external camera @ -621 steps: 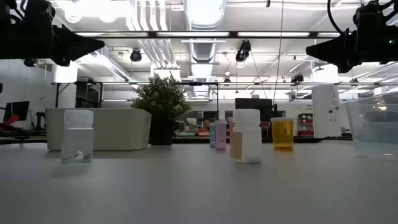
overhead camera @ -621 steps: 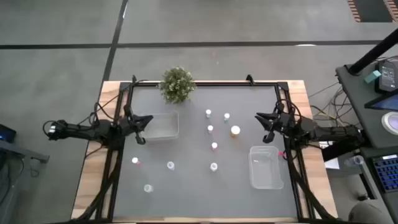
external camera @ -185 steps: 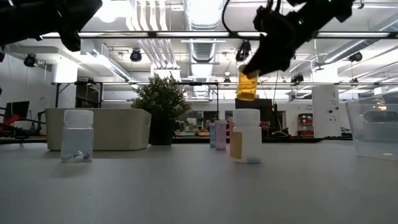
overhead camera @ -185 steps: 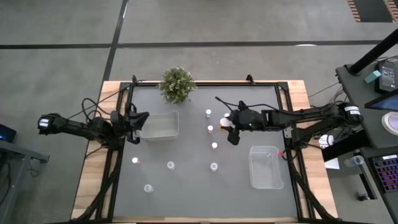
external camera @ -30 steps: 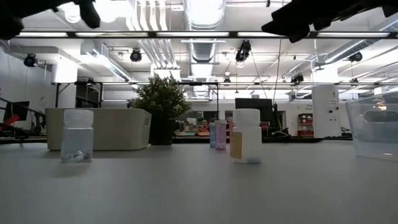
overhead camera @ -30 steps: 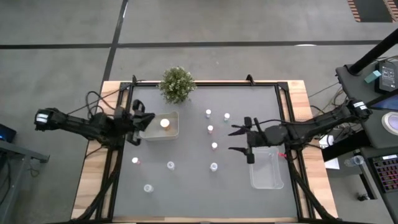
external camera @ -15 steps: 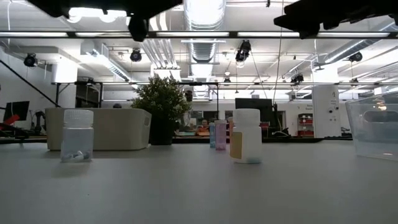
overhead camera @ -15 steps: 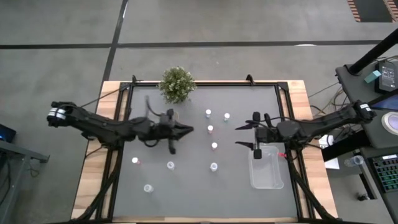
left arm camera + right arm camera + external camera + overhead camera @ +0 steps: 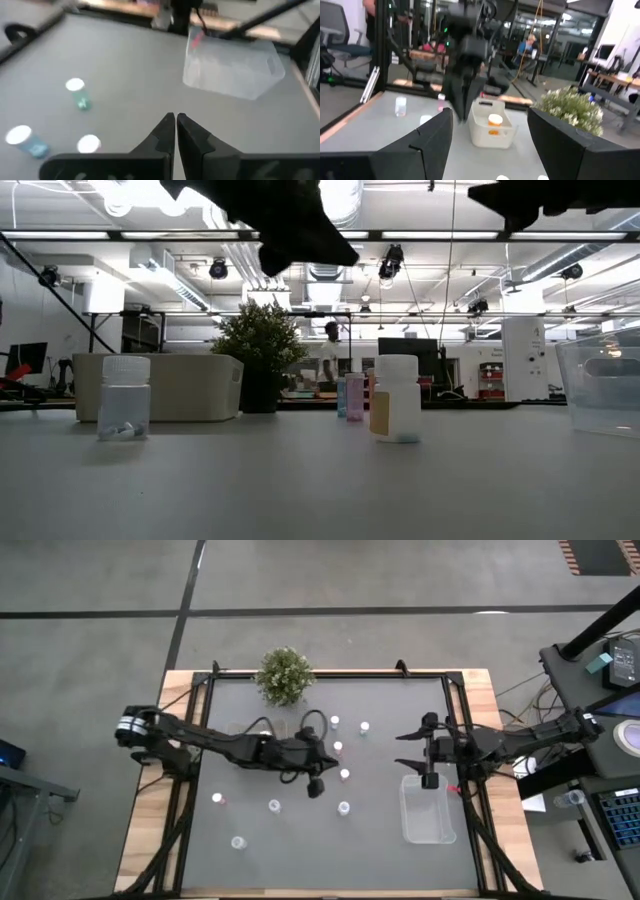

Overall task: Pick and place medicine bottles into bin by pill shape (circle, oval)
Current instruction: Put the light pink pill bottle into the transparent bin

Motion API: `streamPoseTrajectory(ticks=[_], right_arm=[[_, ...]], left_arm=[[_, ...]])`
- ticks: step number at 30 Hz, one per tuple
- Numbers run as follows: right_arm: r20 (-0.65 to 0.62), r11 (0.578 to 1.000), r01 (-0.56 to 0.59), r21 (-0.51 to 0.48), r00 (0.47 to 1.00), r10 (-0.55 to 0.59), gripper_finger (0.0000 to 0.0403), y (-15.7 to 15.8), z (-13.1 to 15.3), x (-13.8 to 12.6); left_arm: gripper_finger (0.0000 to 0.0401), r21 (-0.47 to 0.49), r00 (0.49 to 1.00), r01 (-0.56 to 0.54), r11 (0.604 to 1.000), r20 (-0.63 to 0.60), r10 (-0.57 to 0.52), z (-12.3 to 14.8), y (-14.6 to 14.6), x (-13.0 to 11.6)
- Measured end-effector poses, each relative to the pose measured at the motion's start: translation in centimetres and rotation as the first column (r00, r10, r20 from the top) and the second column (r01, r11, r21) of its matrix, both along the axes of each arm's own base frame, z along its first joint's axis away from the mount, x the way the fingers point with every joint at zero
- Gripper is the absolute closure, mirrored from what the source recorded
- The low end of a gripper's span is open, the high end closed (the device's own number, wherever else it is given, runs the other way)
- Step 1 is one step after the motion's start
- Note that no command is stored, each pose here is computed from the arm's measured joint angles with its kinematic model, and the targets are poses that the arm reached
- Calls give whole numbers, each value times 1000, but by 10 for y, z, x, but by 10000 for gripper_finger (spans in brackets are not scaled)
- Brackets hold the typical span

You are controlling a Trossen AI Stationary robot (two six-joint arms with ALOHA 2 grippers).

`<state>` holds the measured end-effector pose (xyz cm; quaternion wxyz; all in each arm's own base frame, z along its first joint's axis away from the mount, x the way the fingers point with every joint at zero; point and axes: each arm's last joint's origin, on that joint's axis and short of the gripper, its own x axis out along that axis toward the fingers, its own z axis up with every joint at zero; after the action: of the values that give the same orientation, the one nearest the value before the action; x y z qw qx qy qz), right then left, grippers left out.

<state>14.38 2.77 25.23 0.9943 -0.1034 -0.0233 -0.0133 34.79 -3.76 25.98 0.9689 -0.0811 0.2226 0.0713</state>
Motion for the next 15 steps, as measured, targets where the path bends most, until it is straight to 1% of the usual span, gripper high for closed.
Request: streamPoseTrajectory(ticks=[3,9,12,15], right_arm=[[39,1000,1,-4,999,-1,158,-2,7,-7],[15,1000,-1,12,1000,0,158,-2,7,-10],[-25,1000,-1,29,1000,1,158,-2,1,-8],[-57,998,1,61,998,3,158,-2,-3,-6]], left_arm=[[400,-9,997,24,1000,-71,-25,-3,0,13],[400,19,978,45,999,-206,-40,-16,-1,32],[400,59,950,83,995,-307,-61,-25,-1,33],[400,80,930,108,991,-360,-72,-37,-1,33]])
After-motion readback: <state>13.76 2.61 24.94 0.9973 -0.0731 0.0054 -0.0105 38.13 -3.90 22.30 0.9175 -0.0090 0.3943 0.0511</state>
